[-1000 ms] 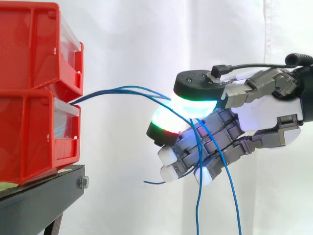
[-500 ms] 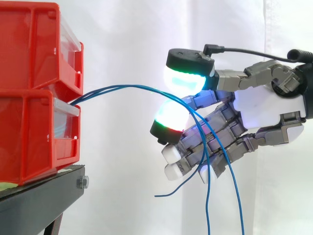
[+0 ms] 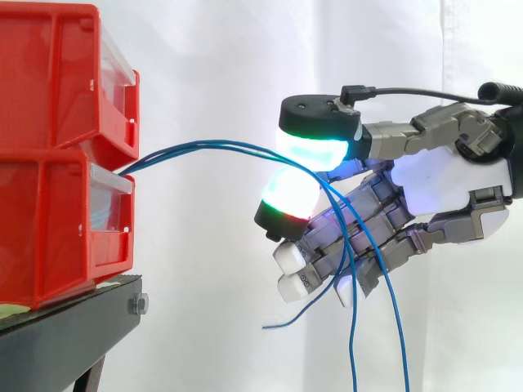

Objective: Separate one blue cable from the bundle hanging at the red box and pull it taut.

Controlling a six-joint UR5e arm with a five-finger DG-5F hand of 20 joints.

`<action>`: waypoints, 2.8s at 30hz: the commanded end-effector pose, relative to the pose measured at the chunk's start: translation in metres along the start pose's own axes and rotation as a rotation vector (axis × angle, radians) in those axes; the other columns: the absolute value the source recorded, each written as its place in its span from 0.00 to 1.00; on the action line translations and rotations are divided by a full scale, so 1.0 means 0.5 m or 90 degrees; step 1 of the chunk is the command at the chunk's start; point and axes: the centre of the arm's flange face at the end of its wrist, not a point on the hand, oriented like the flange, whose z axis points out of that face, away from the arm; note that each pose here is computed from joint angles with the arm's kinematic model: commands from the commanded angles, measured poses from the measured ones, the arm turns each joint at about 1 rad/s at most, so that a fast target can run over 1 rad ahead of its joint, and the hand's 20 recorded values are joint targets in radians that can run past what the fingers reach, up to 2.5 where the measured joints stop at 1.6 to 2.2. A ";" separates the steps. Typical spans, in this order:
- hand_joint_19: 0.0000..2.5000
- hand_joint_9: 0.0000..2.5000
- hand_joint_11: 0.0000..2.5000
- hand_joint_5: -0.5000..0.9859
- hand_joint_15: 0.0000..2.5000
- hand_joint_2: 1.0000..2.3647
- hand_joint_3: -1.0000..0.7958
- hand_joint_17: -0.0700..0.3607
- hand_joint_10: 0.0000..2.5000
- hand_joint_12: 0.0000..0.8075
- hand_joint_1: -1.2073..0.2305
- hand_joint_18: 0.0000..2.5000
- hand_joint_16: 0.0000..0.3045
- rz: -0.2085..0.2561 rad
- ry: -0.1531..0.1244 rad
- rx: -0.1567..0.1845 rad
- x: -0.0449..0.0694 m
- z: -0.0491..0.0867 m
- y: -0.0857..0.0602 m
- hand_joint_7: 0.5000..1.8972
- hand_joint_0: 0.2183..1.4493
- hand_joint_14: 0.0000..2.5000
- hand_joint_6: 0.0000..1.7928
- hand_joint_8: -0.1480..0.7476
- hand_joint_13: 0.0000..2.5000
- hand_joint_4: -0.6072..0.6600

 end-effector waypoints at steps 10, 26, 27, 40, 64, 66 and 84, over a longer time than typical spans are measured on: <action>0.24 0.32 0.26 0.20 0.12 0.00 0.28 0.39 0.01 0.38 0.20 0.27 0.15 -0.004 0.002 0.007 -0.004 -0.004 0.000 0.32 0.31 0.01 0.48 0.44 0.25 0.56; 0.26 0.34 0.24 0.22 0.13 0.00 0.28 0.43 0.01 0.43 0.53 0.29 0.17 -0.046 -0.017 0.025 -0.048 -0.035 0.038 0.34 0.23 0.00 0.42 0.49 0.25 0.60; 0.26 0.34 0.24 0.22 0.13 0.00 0.28 0.43 0.01 0.43 0.53 0.29 0.17 -0.048 -0.023 0.027 -0.050 -0.035 0.038 0.35 0.23 0.00 0.42 0.49 0.25 0.60; 0.25 0.37 0.29 0.22 0.16 0.00 0.28 0.42 0.01 0.41 0.52 0.29 0.16 -0.042 -0.042 0.012 -0.041 -0.016 0.024 0.37 0.24 0.01 0.40 0.50 0.28 0.59; 0.32 0.39 0.52 0.21 0.49 0.00 0.28 0.42 0.01 0.45 0.47 0.30 0.16 -0.033 -0.040 0.007 -0.023 -0.018 -0.014 0.38 0.26 0.01 0.39 0.48 0.39 0.60; 0.34 0.39 0.54 0.21 0.53 0.00 0.28 0.43 0.01 0.45 0.47 0.31 0.17 -0.032 -0.039 0.009 -0.022 -0.018 -0.016 0.37 0.26 0.01 0.39 0.48 0.40 0.60; 0.53 0.32 0.59 0.20 0.49 0.00 0.28 0.39 0.16 0.43 0.48 0.40 0.14 -0.024 -0.036 0.021 -0.007 -0.006 -0.051 0.35 0.27 0.66 0.39 0.50 0.34 0.62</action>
